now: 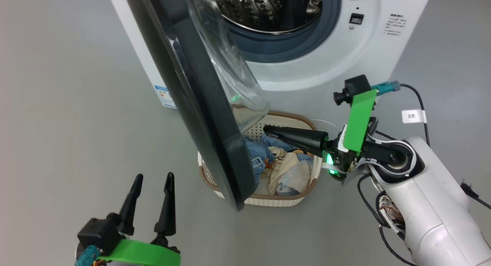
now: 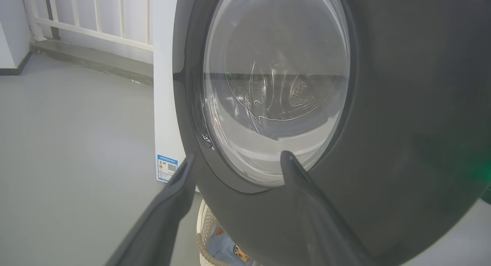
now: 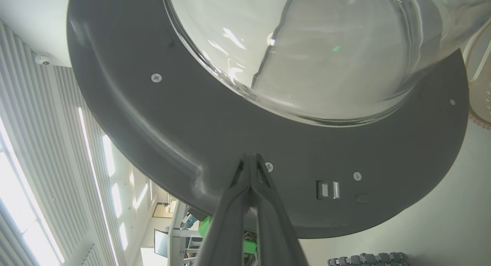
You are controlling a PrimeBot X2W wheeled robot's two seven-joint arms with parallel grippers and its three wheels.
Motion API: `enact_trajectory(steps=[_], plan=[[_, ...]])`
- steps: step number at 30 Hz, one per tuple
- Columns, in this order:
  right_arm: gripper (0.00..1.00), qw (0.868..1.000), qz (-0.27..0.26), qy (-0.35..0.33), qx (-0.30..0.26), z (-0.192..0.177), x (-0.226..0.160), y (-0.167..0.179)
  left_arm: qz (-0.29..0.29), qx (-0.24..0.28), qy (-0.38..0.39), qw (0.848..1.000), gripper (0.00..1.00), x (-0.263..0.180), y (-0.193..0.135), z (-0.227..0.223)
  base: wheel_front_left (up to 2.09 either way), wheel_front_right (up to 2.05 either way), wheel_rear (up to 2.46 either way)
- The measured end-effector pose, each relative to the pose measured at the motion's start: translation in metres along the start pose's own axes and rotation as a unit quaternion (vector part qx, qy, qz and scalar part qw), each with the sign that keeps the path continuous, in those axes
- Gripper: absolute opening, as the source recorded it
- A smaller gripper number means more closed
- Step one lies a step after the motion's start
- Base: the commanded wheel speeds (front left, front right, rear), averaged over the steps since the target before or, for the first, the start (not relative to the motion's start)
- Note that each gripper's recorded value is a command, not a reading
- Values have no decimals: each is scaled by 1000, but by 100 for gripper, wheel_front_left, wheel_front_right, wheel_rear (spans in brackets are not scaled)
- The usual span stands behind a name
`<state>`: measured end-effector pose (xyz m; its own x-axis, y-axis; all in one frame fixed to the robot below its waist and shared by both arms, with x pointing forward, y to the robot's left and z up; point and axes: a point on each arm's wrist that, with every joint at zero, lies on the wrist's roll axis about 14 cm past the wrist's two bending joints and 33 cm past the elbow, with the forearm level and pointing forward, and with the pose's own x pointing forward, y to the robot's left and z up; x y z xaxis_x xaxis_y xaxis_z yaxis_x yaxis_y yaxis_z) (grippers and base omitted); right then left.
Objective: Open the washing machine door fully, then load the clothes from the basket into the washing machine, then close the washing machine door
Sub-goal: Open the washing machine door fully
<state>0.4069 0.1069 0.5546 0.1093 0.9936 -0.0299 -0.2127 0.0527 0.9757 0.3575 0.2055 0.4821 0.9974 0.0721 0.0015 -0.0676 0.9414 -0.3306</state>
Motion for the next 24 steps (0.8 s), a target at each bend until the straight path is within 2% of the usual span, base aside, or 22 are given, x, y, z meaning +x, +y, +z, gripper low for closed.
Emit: enact_trajectory(steps=[1, 2, 3, 14, 20, 24], plan=[[50, 1000, -4, -11, -1, 2, -4, -1, -2, 0, -1, 1000, 100, 1, -1, 1, 0, 0, 0], [91, 1000, -9, -22, 0, 4, -9, -4, -5, 2, -2, 1000, 100, 2, -2, 1, 0, 0, 0], [100, 999, -12, -31, 1, 4, -13, -6, -7, 3, -3, 1000, 100, 3, -4, 2, 0, 0, 0], [100, 991, -52, -123, 0, 12, -62, -19, -37, 5, 1, 999, 100, 8, -20, -2, 0, 0, 0], [100, 977, -93, -192, -17, 20, -98, -32, -41, 3, 10, 999, 100, 4, -21, -8, 0, 0, 0], [100, 965, -141, -220, -29, 13, -122, -51, -44, 8, 5, 999, 100, 6, -20, -4, 0, 0, 0]])
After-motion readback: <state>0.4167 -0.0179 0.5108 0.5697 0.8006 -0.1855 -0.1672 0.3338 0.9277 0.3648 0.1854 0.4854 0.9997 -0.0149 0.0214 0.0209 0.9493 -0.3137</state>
